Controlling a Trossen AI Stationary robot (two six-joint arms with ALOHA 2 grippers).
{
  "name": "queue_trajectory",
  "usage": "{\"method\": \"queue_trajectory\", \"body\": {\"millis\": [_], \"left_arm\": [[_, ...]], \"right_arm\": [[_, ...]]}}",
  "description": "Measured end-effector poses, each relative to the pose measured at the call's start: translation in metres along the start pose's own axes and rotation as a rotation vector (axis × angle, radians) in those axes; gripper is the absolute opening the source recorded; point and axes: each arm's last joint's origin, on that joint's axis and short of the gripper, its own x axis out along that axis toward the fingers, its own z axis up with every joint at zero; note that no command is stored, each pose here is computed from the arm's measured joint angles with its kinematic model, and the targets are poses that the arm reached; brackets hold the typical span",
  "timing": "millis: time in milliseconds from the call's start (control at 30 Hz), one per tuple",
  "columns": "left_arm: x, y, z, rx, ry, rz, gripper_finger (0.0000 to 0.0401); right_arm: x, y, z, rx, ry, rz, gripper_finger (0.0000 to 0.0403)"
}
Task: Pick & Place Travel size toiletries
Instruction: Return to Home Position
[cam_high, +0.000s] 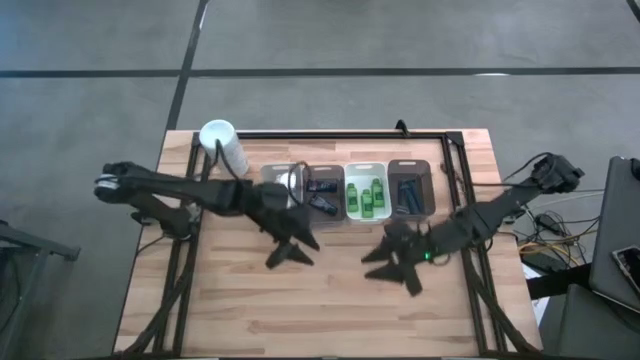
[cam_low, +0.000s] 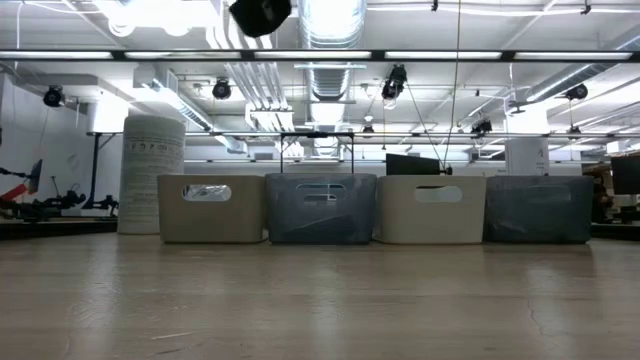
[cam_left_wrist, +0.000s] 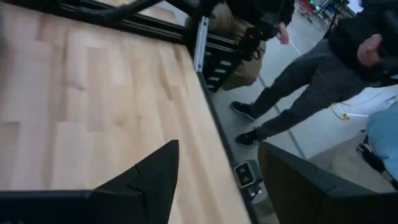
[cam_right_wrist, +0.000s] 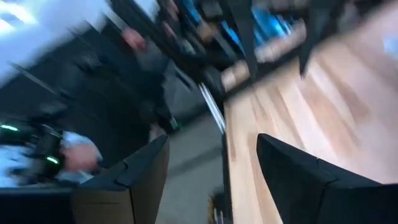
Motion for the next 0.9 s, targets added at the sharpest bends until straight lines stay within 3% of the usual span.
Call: {"method": "queue_trajectory", "body": {"millis": [167, 267, 367, 467, 767, 900], "left_arm": [[-0.042, 0.027, -0.005, 0.038, -0.085, 0.08, 0.0223], [-0.071, 0.044, -0.008, 0.071, -0.189, 0.093, 0.0222], [-0.099, 0.055, -0.014, 0.126, -0.296, 0.014, 0.0221], [-0.118, 0.066, -0.029, 0.139, -0.367, 0.038, 0.022], [-0.134, 0.074, -0.086, 0.225, -0.589, 0.15, 0.022], [-0.132, 0.079, -0.117, 0.204, -0.664, 0.181, 0.022]], "right_arm": [[-0.026, -0.047, 0.009, -0.049, -0.201, 0.127, 0.0252], [-0.047, -0.075, 0.005, -0.072, -0.265, 0.093, 0.0263], [-0.069, -0.094, 0.0, -0.099, -0.32, 0.063, 0.0273], [-0.084, -0.109, -0.009, -0.11, -0.356, 0.05, 0.0283], [-0.106, -0.139, -0.04, -0.2, -0.43, 0.073, 0.0313], [-0.108, -0.149, -0.05, -0.211, -0.46, 0.097, 0.0324]]}}
